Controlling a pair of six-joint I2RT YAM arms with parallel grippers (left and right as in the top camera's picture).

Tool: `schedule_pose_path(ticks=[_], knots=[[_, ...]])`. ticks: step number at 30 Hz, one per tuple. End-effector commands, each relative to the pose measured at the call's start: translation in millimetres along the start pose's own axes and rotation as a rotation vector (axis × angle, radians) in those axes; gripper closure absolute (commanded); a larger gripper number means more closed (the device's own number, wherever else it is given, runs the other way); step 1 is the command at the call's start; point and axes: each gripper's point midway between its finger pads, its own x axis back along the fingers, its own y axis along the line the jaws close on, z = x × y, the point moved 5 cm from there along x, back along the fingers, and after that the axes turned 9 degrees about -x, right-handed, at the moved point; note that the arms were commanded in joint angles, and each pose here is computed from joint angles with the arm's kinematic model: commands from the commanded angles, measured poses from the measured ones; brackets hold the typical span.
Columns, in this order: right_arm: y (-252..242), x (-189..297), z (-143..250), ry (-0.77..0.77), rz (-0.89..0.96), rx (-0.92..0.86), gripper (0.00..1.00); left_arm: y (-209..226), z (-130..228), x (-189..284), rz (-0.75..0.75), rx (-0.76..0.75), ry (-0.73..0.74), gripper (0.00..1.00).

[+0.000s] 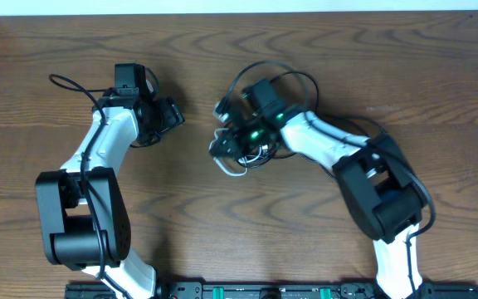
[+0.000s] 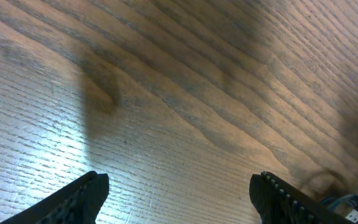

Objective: Untangle cables

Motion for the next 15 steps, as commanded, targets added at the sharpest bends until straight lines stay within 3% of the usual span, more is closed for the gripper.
schedule_pose_path(ticks=[1, 8, 15], knots=[[24, 43, -16, -0.046, -0.146, 0.004, 0.99, 2, 2, -3, 0.005, 0.009, 0.014, 0.22], [81, 119, -42, -0.242, -0.103, 0.162, 0.99, -28, 4, 0, 0.246, -0.111, 0.036, 0.22], [118, 162, -44, -0.347, -0.078, 0.251, 0.99, -93, 21, 45, 0.931, -0.413, 0.040, 0.22]])
